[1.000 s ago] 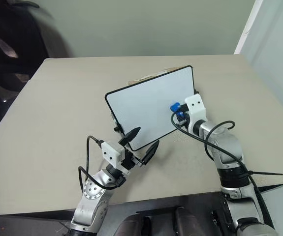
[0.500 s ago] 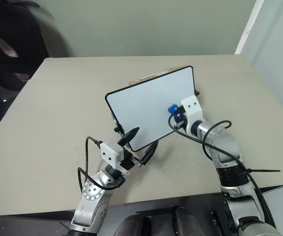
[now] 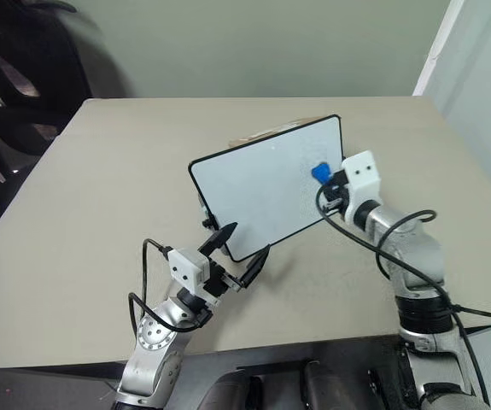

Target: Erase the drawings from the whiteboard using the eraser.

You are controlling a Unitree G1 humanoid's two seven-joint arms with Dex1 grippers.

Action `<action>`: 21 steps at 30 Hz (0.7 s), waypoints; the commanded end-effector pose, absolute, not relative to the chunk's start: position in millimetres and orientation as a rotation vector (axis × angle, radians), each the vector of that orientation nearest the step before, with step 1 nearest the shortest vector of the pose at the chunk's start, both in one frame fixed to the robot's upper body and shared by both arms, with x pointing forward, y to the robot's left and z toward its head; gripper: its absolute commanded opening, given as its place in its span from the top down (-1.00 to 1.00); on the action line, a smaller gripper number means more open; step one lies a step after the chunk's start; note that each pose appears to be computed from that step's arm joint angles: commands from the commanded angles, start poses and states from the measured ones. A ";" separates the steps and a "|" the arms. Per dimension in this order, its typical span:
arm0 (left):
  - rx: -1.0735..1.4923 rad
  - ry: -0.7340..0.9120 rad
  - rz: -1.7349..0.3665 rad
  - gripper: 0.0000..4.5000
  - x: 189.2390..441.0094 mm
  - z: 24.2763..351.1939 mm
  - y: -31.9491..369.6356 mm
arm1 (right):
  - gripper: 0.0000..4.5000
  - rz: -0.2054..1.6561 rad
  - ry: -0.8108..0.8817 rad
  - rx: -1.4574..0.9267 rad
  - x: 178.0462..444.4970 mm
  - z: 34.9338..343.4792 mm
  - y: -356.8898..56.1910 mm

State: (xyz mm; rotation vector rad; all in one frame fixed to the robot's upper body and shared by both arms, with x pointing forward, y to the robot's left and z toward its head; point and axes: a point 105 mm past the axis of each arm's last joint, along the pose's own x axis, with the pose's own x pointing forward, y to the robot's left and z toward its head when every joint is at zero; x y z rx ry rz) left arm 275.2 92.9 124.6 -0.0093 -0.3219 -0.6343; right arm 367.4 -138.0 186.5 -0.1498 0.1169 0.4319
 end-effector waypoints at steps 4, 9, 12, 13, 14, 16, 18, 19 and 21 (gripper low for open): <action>-0.015 -0.367 -0.648 -1.00 269.7 136.5 87.5 | 0.72 0.363 0.138 -0.136 359.6 178.7 -158.7; -0.007 -0.374 -0.625 -1.00 270.4 138.7 94.6 | 0.72 0.345 0.251 -0.170 350.8 149.2 -166.0; -0.005 -0.376 -0.621 -1.00 271.3 139.0 96.2 | 0.60 0.324 0.319 -0.181 341.8 133.1 -175.5; -0.004 -0.378 -0.619 -1.00 272.0 139.0 96.1 | 0.46 0.317 0.349 -0.186 337.9 126.5 -178.8; 0.000 -0.380 -0.618 -1.00 273.0 139.1 95.9 | 0.34 0.301 0.374 -0.195 333.2 120.4 -184.3; 0.012 -0.381 -0.621 -1.00 275.1 139.1 94.4 | 0.03 0.259 0.406 -0.201 324.9 113.6 -197.2; 0.019 -0.376 -0.627 -1.00 277.4 137.7 92.1 | -0.29 0.213 0.439 -0.191 317.4 108.6 -211.2; 0.022 -0.373 -0.632 -1.00 278.5 136.5 90.7 | -0.43 0.189 0.453 -0.191 314.0 106.0 -218.3; 0.025 -0.365 -0.642 -1.00 280.4 133.9 87.8 | -0.71 0.175 0.463 -0.188 308.7 103.7 -224.3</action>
